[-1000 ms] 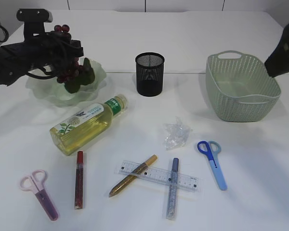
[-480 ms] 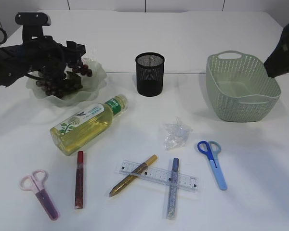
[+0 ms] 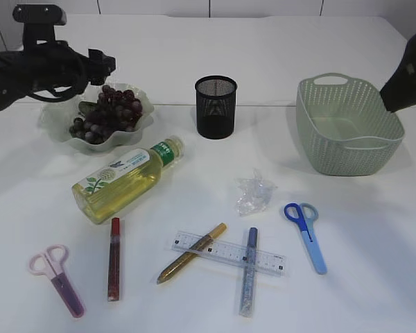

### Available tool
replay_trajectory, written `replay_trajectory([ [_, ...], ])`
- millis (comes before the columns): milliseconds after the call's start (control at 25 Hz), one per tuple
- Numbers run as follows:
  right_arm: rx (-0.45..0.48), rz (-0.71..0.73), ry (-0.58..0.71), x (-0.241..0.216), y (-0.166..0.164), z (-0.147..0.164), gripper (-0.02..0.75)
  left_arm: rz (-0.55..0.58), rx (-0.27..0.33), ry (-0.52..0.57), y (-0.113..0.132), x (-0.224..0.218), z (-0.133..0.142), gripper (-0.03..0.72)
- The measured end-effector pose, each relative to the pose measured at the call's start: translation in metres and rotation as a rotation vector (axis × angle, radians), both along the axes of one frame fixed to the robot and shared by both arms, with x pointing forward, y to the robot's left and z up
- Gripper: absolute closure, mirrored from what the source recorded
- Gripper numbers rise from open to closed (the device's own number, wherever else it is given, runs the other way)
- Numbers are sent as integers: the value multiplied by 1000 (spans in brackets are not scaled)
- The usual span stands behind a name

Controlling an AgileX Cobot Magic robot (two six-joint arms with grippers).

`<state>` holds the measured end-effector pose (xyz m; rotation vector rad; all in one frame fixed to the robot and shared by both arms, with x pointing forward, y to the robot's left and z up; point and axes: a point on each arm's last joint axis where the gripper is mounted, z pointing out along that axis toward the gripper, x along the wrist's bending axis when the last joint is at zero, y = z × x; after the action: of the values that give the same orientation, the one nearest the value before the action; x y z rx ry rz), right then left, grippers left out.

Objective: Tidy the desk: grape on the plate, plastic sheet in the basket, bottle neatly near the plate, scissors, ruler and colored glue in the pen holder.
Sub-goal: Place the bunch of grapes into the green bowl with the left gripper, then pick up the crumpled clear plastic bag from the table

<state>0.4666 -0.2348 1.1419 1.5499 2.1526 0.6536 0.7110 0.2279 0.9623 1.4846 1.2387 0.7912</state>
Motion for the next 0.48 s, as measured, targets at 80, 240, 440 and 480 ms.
replay_trajectory([
  [80,0,0,0,0,0,0,154,32,29,48,4,-3,7,117],
  [240,0,0,0,0,0,0,154,122,106,179,15,-16,27,137],
  [440,0,0,-2,0,0,0,154,248,183,357,31,-41,54,139],
  [480,0,0,-2,0,0,0,154,276,196,400,34,-47,58,139],
])
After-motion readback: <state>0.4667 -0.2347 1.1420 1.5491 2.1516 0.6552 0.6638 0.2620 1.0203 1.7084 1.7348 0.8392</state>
